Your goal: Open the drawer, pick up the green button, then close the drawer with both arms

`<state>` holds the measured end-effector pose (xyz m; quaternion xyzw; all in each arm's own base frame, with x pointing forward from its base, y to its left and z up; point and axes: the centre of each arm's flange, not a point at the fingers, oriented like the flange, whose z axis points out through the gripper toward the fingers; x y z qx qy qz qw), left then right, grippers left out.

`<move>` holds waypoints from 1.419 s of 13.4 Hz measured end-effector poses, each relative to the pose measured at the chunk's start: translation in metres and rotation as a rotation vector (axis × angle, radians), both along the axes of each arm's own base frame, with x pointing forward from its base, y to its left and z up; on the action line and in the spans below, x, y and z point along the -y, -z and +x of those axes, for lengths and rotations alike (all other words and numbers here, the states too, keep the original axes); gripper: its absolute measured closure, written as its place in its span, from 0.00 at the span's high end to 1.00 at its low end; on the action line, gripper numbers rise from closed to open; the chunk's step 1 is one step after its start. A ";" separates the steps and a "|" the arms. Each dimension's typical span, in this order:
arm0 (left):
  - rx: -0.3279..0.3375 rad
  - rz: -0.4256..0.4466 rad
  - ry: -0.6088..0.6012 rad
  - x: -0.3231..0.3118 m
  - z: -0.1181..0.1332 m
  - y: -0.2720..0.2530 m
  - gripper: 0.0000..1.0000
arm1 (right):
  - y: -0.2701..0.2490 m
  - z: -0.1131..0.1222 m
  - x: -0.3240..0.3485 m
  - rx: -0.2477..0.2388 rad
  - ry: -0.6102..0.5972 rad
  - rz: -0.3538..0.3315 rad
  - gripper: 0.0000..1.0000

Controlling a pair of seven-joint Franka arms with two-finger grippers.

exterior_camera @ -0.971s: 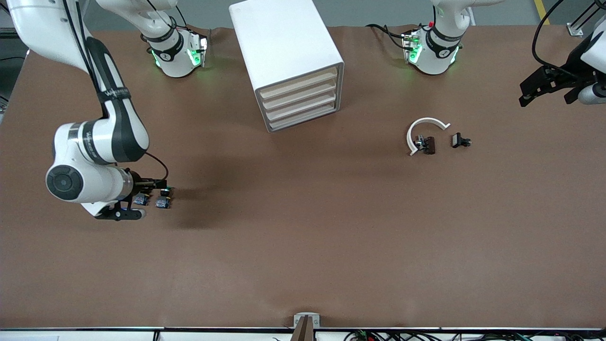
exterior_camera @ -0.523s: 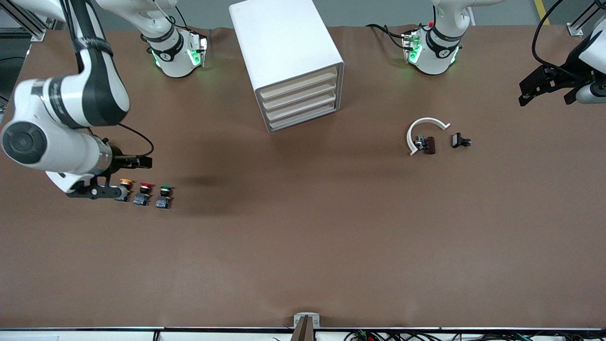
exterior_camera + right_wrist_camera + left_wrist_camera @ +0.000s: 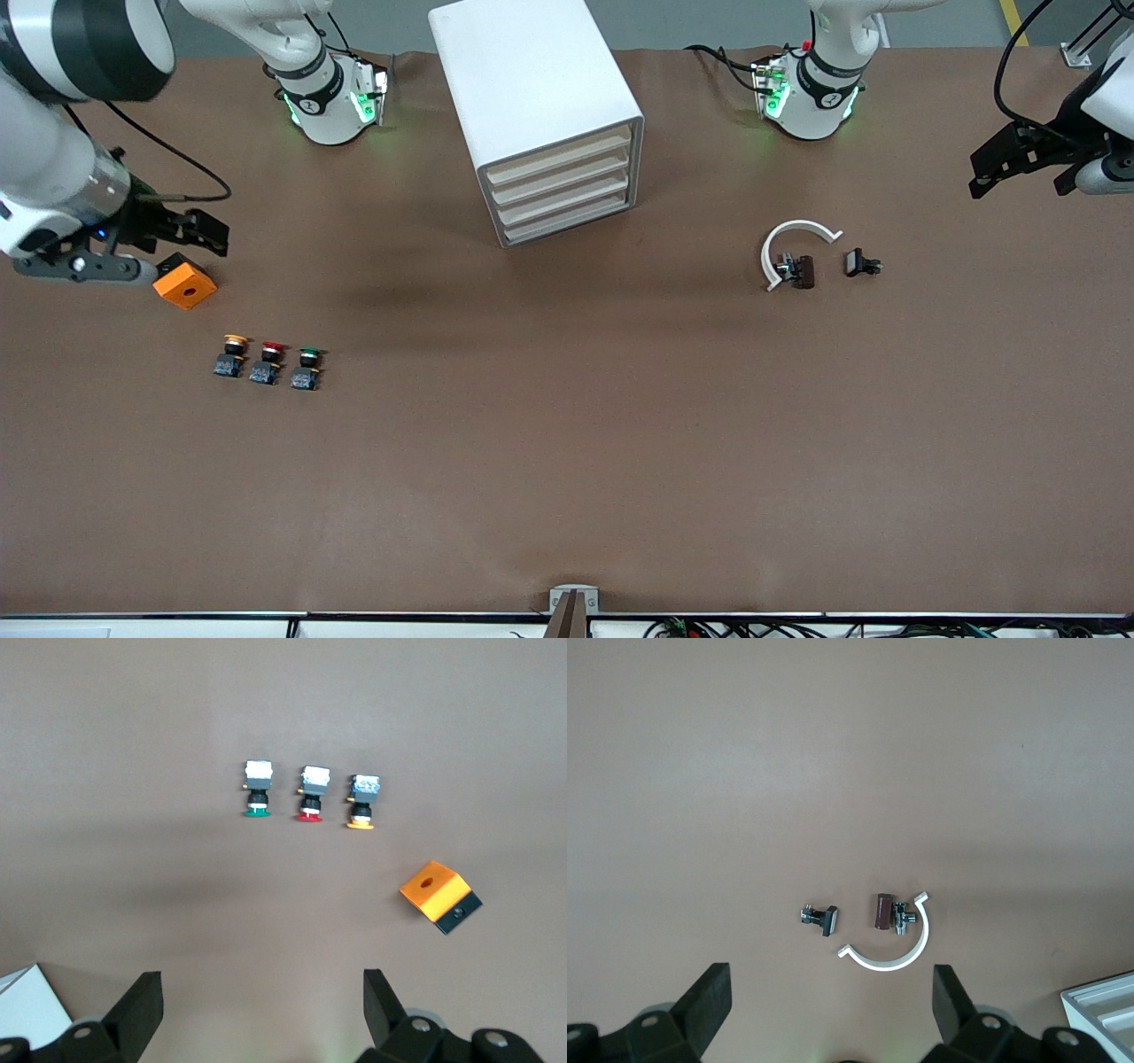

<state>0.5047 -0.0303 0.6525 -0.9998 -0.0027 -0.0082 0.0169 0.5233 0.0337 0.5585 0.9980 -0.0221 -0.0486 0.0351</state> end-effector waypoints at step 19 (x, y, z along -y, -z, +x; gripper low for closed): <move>-0.004 -0.002 -0.007 0.000 0.002 -0.008 1.00 | -0.103 -0.018 0.055 0.130 0.007 0.041 1.00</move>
